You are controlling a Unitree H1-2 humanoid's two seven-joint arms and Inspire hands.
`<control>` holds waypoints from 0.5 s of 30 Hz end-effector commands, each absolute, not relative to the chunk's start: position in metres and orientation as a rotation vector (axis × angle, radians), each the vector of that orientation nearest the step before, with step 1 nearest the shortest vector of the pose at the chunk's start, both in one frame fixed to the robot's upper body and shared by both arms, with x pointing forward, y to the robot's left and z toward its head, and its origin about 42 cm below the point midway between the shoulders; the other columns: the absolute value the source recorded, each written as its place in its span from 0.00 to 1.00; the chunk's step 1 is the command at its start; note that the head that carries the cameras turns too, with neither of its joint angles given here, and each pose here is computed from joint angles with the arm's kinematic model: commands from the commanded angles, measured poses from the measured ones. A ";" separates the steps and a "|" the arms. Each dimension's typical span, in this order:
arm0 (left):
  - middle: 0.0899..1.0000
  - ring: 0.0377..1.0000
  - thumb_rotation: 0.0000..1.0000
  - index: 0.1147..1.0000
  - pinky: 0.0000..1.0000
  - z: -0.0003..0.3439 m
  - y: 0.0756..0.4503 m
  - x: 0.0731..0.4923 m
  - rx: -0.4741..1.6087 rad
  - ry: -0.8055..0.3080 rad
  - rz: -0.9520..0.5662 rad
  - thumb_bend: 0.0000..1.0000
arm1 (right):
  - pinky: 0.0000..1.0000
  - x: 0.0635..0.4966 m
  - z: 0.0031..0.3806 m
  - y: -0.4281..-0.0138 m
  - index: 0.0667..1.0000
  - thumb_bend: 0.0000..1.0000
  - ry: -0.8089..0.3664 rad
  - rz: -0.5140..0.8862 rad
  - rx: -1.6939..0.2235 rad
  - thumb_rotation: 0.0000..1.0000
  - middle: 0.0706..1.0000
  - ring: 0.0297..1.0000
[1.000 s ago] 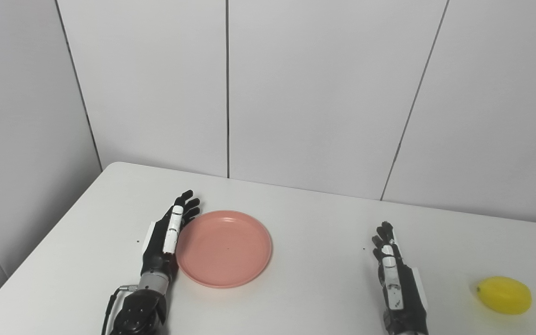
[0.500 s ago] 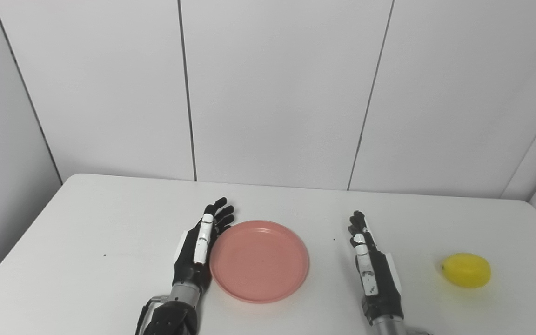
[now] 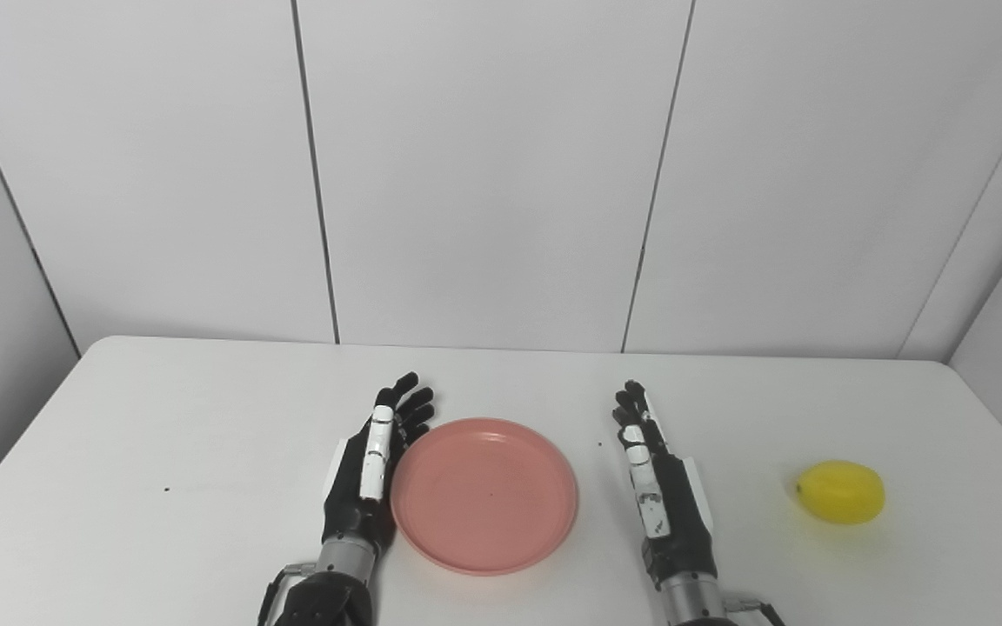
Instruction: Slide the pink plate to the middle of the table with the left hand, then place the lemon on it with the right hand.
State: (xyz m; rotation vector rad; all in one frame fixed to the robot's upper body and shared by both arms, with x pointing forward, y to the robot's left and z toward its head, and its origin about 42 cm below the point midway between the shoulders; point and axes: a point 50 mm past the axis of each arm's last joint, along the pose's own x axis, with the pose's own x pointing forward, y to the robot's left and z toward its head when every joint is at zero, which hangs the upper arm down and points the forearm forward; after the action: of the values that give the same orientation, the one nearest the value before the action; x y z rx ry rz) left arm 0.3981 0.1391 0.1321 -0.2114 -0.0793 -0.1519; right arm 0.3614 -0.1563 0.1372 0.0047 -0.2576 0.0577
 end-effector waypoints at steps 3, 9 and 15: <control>0.86 0.88 1.00 0.85 0.92 0.137 0.130 0.400 -0.213 -0.096 -0.184 0.61 | 0.98 0.362 0.141 -0.150 0.95 0.72 -0.304 0.051 0.017 0.99 0.94 0.95; 0.86 0.87 1.00 0.85 0.90 0.136 0.128 0.399 -0.213 -0.091 -0.186 0.61 | 0.99 0.363 0.143 -0.149 0.95 0.72 -0.304 0.050 0.019 1.00 0.94 0.95; 0.87 0.89 1.00 0.85 0.90 0.134 0.127 0.399 -0.202 -0.086 -0.201 0.61 | 0.99 0.364 0.144 -0.149 0.95 0.74 -0.303 0.039 0.016 0.99 0.94 0.95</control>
State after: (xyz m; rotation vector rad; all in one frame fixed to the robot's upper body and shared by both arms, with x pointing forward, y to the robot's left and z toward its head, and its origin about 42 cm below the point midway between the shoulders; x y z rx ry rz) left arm 0.3970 0.1336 0.1309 -0.2027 -0.0806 -0.1741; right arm 0.3619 -0.1552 0.1377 0.0002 -0.2598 0.0501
